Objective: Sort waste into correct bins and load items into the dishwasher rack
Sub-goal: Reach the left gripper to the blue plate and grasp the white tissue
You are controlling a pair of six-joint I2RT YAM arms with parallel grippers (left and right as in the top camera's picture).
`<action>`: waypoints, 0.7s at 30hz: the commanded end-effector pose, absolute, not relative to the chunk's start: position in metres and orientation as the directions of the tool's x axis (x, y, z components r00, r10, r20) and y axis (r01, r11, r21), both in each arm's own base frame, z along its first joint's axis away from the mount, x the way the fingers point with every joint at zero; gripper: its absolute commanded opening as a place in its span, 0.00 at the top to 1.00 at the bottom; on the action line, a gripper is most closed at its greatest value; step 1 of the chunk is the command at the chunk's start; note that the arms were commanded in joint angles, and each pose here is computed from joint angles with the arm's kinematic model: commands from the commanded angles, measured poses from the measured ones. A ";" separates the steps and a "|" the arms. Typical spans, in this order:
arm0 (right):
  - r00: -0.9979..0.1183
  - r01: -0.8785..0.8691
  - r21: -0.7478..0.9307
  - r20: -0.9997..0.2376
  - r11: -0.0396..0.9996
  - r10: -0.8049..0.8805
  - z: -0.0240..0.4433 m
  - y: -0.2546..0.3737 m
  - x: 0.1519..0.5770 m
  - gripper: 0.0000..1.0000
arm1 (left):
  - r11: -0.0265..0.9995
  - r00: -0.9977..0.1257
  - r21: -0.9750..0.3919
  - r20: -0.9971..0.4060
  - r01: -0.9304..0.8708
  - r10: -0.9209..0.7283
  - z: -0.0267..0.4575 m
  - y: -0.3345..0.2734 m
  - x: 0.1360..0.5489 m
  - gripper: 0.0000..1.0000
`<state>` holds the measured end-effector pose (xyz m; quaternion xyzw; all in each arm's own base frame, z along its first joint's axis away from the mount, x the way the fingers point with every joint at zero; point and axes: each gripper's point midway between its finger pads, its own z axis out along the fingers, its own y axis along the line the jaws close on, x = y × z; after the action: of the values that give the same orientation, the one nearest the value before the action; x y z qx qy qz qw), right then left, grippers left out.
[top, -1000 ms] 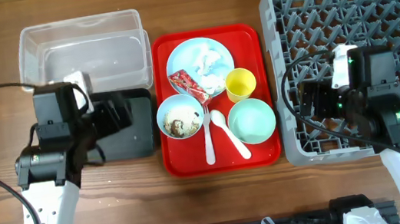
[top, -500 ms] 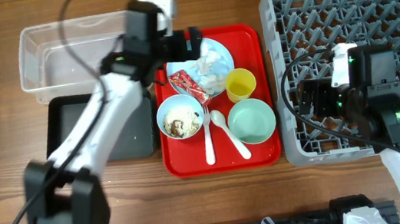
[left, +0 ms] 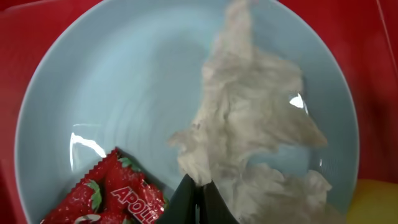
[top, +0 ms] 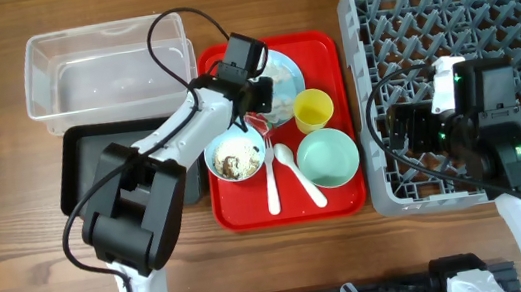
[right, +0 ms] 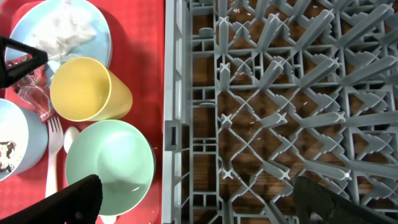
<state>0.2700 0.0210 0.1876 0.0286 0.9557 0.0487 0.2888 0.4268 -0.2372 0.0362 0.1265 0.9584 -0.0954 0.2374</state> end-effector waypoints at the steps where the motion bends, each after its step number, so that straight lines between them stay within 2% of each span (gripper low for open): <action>1: -0.817 0.026 0.129 -0.569 0.991 0.095 0.198 0.024 0.273 0.00 | 0.967 -0.776 -0.071 -0.613 0.244 0.151 0.102 -0.222 0.446 0.96; 4: -0.816 0.025 0.128 -0.571 0.991 0.094 0.198 0.024 0.274 0.00 | 0.981 -0.689 -0.101 -0.724 0.165 0.041 0.179 -0.179 0.459 0.96; 6: -0.816 0.025 0.129 -0.571 0.991 0.095 0.198 0.024 0.274 0.00 | 0.990 -0.657 -0.112 -0.753 0.086 -0.028 0.209 -0.136 0.463 0.96; 7: -0.816 0.025 0.128 -0.571 0.991 0.094 0.198 0.024 0.274 0.00 | 0.994 -0.659 -0.110 -0.749 0.018 -0.071 0.214 -0.102 0.463 0.96; 10: -0.816 0.025 0.129 -0.571 0.991 0.095 0.198 0.024 0.274 0.00 | 0.992 -0.705 -0.092 -0.697 -0.092 -0.129 0.197 -0.053 0.461 0.95; 11: -0.816 0.025 0.128 -0.571 0.991 0.094 0.198 0.024 0.274 0.00 | 0.989 -0.720 -0.085 -0.678 -0.121 -0.146 0.189 -0.040 0.460 0.87; 12: -0.816 0.025 0.129 -0.571 0.991 0.095 0.198 0.024 0.274 0.00 | 0.988 -0.729 -0.081 -0.667 -0.134 -0.154 0.183 -0.034 0.460 0.73; 13: -0.816 0.025 0.129 -0.571 0.991 0.095 0.198 0.024 0.274 0.00 | 0.987 -0.735 -0.079 -0.659 -0.139 -0.156 0.180 -0.032 0.460 0.67; 14: -0.816 0.025 0.129 -0.571 0.991 0.095 0.198 0.024 0.274 0.00 | 0.987 -0.736 -0.079 -0.659 -0.139 -0.157 0.179 -0.032 0.461 0.43; 16: -0.816 0.025 0.129 -0.570 0.991 0.095 0.198 0.024 0.274 0.00 | 0.989 -0.740 -0.095 -0.657 -0.114 -0.148 0.179 -0.041 0.460 0.39; 20: -0.816 0.025 0.129 -0.570 0.991 0.095 0.198 0.024 0.274 0.00 | 0.956 -0.792 -0.271 -0.606 0.115 -0.077 0.179 -0.118 0.445 0.39; 21: -0.816 0.025 0.129 -0.570 0.991 0.095 0.198 0.024 0.274 0.00 | 0.938 -0.805 -0.292 -0.592 0.184 -0.026 0.176 -0.144 0.436 0.36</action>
<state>0.2701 0.0210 0.1876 0.0286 0.9557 0.0487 0.2890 0.4529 -0.0837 0.1815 -0.0288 0.9349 -0.0888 0.3423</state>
